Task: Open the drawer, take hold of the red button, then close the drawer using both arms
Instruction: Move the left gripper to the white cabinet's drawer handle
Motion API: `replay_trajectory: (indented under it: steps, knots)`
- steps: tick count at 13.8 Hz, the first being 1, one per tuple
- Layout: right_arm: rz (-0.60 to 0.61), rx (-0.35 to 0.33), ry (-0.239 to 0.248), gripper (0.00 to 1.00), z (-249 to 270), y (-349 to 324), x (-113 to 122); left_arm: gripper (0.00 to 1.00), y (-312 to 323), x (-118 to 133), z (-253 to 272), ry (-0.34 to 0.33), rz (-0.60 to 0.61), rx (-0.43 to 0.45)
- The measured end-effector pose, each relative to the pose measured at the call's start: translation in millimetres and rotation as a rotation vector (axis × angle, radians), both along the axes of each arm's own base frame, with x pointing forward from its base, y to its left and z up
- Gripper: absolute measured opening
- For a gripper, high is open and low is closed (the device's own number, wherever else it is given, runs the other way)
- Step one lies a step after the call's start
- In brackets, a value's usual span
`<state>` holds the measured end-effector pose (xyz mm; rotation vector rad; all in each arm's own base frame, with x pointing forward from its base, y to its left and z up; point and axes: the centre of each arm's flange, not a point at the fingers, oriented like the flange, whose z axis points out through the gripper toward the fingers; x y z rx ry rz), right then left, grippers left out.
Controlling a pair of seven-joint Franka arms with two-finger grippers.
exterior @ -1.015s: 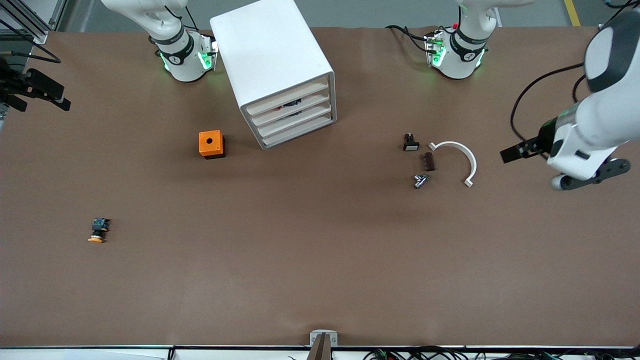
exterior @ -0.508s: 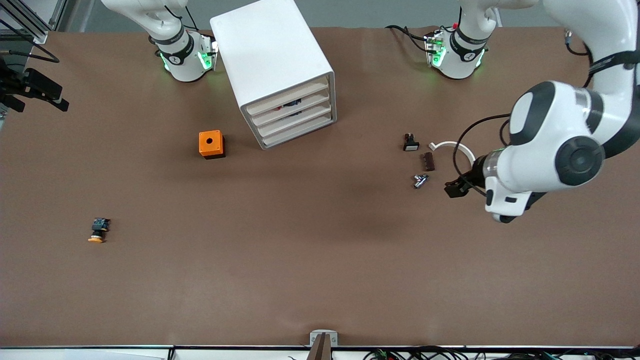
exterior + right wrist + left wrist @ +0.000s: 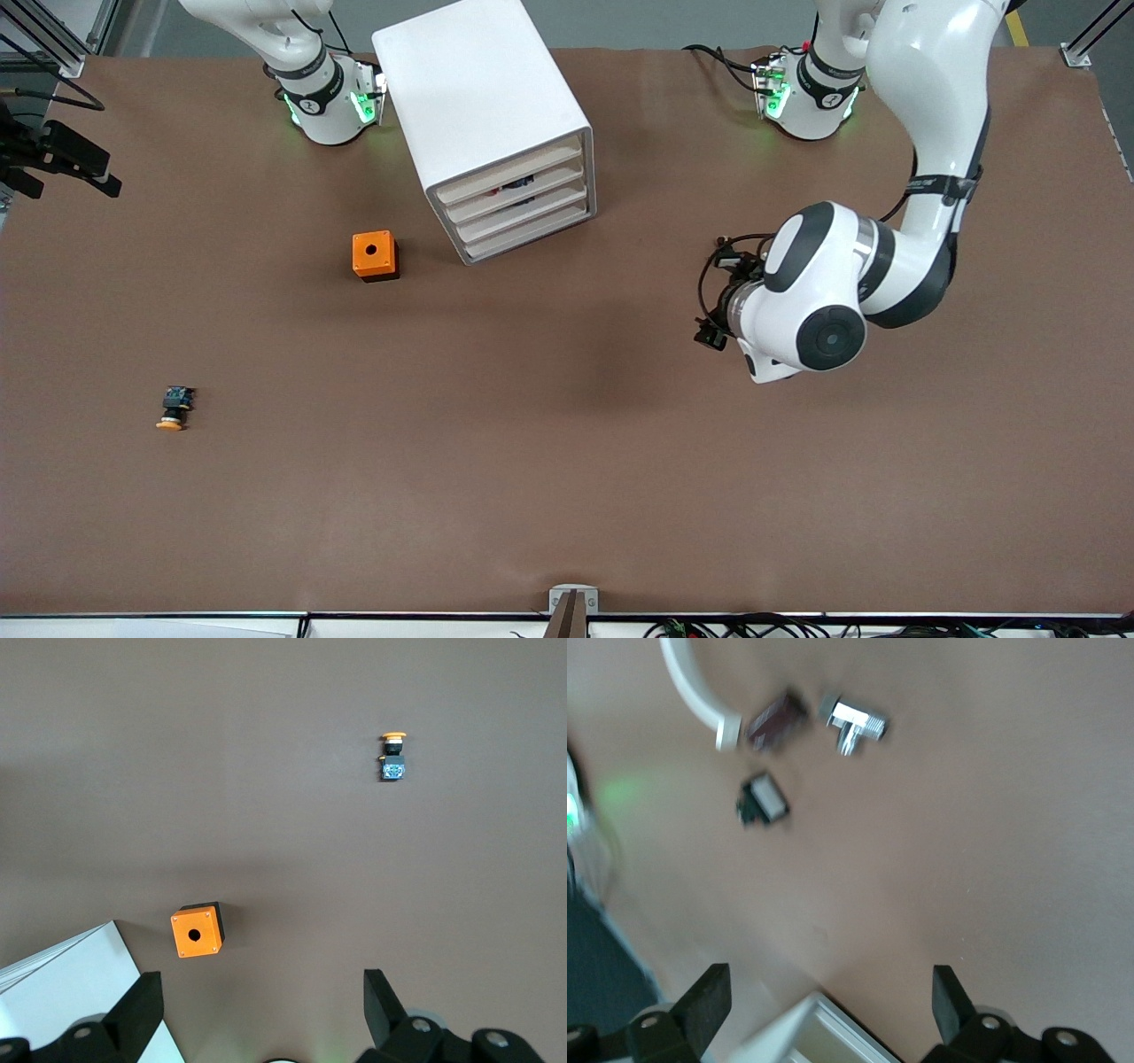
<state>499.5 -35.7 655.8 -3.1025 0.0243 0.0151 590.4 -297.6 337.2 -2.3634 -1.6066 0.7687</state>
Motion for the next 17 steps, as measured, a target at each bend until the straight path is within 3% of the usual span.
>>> replay_trajectory:
  steps: [2,6,9,11,14,15,17]
  knots:
    - [0.000,0.000,0.000,1.00,0,0,0,1.00,-8,-3,-22,0.093,0.150,0.021]
    - [0.000,0.000,0.000,1.00,0,0,0,1.00,-39,-17,-64,0.270,0.279,-0.024]
    - [0.001,0.000,0.000,1.00,0,1,0,0.98,-60,-27,-81,0.417,0.439,-0.006]
    - [0.006,-0.001,0.000,1.00,0,3,0,0.93,-80,-38,-92,0.530,0.534,0.018]
    - [0.010,-0.001,0.000,1.00,0,5,0,0.79,-134,-77,-101,0.643,0.575,0.099]
    - [0.010,-0.001,0.000,1.00,0,5,0,0.67,-154,-91,-103,0.684,0.580,0.107]
    - [0.010,-0.001,0.000,1.00,0,5,0,0.65,-182,-114,-106,0.729,0.579,0.123]
